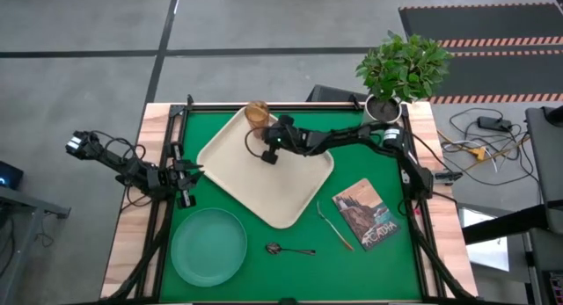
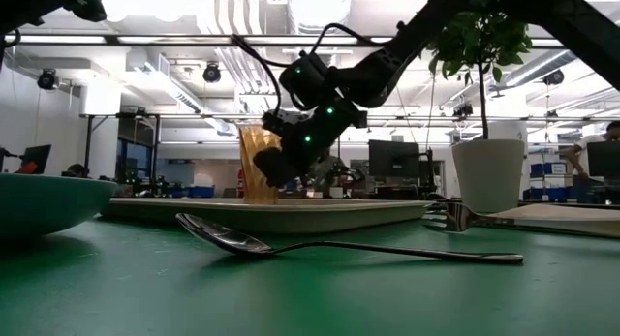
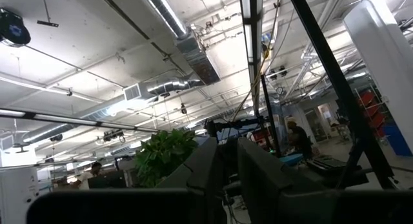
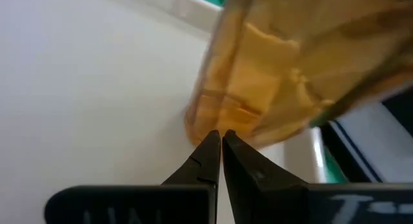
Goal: Pick and place plate/cup/fork/spoon on tray
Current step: Put the yellow glass on the white tray, then put the green plate on the white tray
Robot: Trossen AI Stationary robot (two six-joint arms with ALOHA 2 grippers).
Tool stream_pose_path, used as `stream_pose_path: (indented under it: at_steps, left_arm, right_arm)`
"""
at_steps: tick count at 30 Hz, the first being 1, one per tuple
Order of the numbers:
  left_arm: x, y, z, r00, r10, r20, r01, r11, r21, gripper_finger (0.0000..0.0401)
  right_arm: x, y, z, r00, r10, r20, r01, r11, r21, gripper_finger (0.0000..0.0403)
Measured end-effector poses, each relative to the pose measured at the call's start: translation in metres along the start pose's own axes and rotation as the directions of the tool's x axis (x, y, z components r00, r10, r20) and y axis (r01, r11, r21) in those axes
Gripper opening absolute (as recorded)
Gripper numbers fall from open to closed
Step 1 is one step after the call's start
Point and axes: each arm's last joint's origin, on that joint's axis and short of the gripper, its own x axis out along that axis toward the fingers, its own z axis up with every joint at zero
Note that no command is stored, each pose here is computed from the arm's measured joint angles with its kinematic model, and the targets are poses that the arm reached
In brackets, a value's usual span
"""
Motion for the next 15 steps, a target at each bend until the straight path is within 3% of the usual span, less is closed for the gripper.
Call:
stream_pose_path:
  at_steps: [8, 15]
  left_arm:
    - [0.000, 0.000, 0.000, 1.000, 0.001, 0.000, -0.001, 1.000, 0.000, 0.0044]
    - [0.000, -0.001, -0.001, 1.000, -0.003, -0.005, 0.003, 1.000, 0.002, 0.0044]
  right_arm:
    - [-0.008, -0.003, 0.003, 0.999, 0.014, -0.043, -0.015, 1.000, -0.027, 0.0009]
    - [-0.056, 0.009, 0.020, 0.992, 0.073, -0.099, -0.079, 0.995, -0.059, 0.0009]
